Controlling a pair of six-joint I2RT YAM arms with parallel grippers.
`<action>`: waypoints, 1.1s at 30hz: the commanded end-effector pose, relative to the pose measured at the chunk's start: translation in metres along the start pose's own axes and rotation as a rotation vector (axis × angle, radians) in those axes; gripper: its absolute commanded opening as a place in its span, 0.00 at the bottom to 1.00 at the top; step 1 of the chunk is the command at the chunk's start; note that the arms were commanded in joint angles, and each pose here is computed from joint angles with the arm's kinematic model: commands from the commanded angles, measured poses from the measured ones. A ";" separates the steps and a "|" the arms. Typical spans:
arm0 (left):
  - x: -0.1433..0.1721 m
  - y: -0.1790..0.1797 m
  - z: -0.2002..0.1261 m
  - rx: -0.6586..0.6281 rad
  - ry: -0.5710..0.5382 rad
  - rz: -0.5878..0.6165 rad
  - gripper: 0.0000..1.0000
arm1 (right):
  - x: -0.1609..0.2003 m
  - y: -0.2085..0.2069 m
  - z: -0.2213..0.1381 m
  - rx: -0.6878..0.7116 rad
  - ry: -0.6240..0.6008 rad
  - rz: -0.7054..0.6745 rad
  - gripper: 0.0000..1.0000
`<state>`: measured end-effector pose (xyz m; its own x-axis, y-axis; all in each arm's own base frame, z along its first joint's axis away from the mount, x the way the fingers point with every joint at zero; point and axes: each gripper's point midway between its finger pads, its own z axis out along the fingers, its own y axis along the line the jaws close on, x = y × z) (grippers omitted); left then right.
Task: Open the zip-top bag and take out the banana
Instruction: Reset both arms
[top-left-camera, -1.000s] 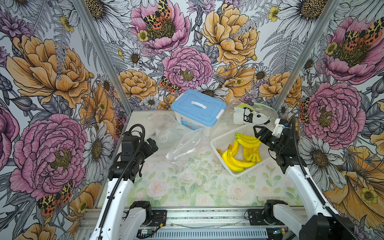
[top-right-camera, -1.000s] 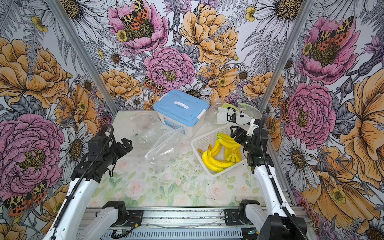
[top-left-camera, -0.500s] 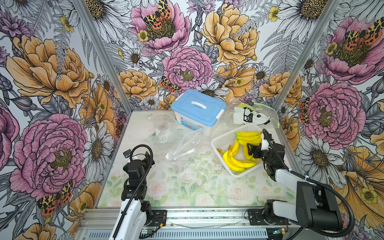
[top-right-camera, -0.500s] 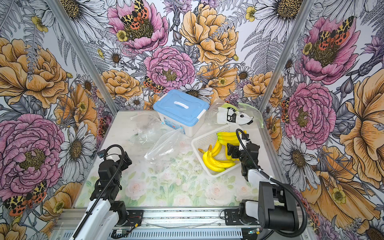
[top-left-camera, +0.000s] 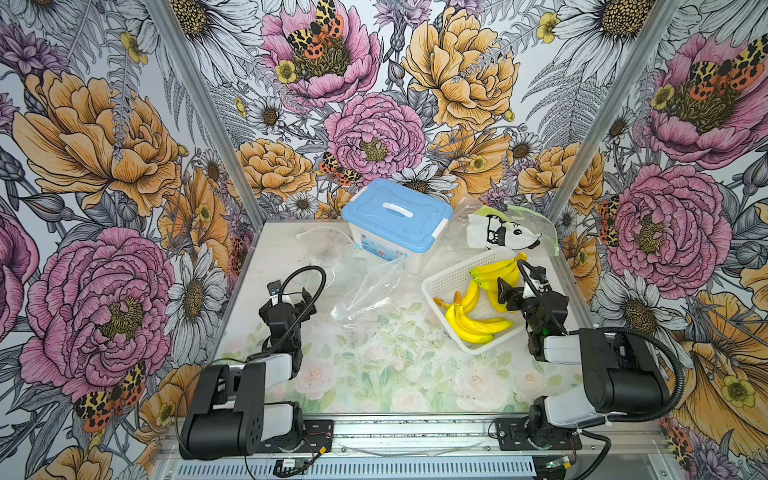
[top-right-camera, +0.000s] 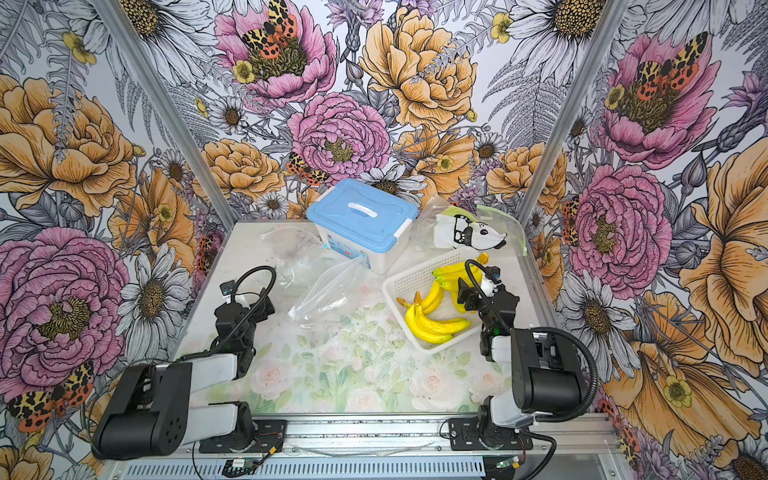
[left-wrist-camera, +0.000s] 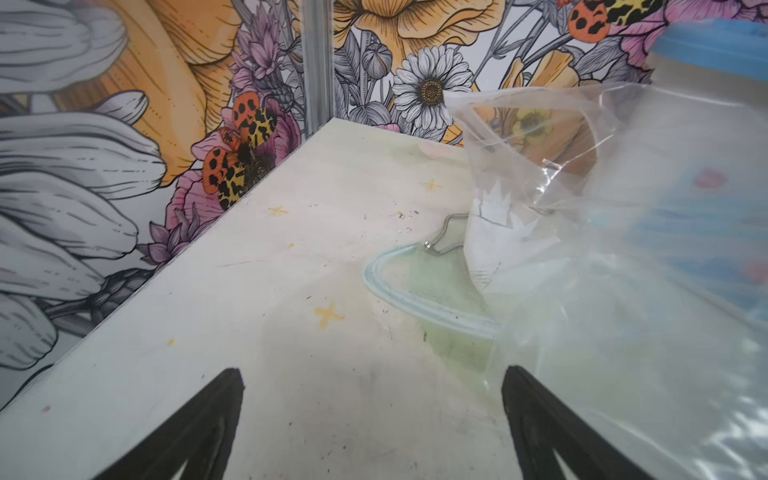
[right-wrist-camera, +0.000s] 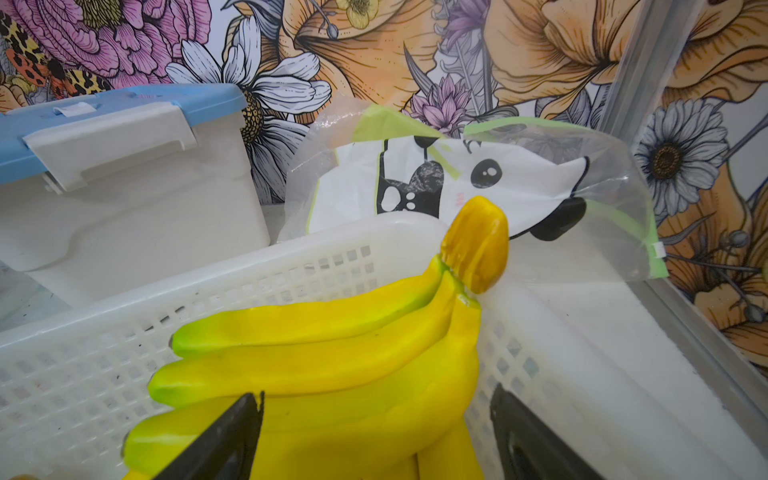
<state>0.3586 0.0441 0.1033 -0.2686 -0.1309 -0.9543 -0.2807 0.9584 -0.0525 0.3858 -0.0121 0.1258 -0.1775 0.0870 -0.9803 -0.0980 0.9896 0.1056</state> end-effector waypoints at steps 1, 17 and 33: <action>-0.030 -0.030 0.007 0.091 -0.158 0.069 0.99 | 0.001 -0.006 -0.005 0.042 -0.029 -0.005 0.92; -0.025 -0.022 0.029 0.029 -0.079 0.052 0.99 | 0.009 -0.004 0.020 0.093 0.093 -0.048 1.00; -0.025 -0.022 0.029 0.035 -0.076 0.050 0.99 | 0.004 -0.036 -0.006 0.326 -0.008 0.005 0.99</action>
<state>0.3943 0.0352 0.1126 -0.2265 -0.0757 -0.9711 -0.2436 0.9697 -0.0188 0.3924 -0.0297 0.1087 -0.2495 0.0639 -0.9663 0.1064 0.9936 0.0382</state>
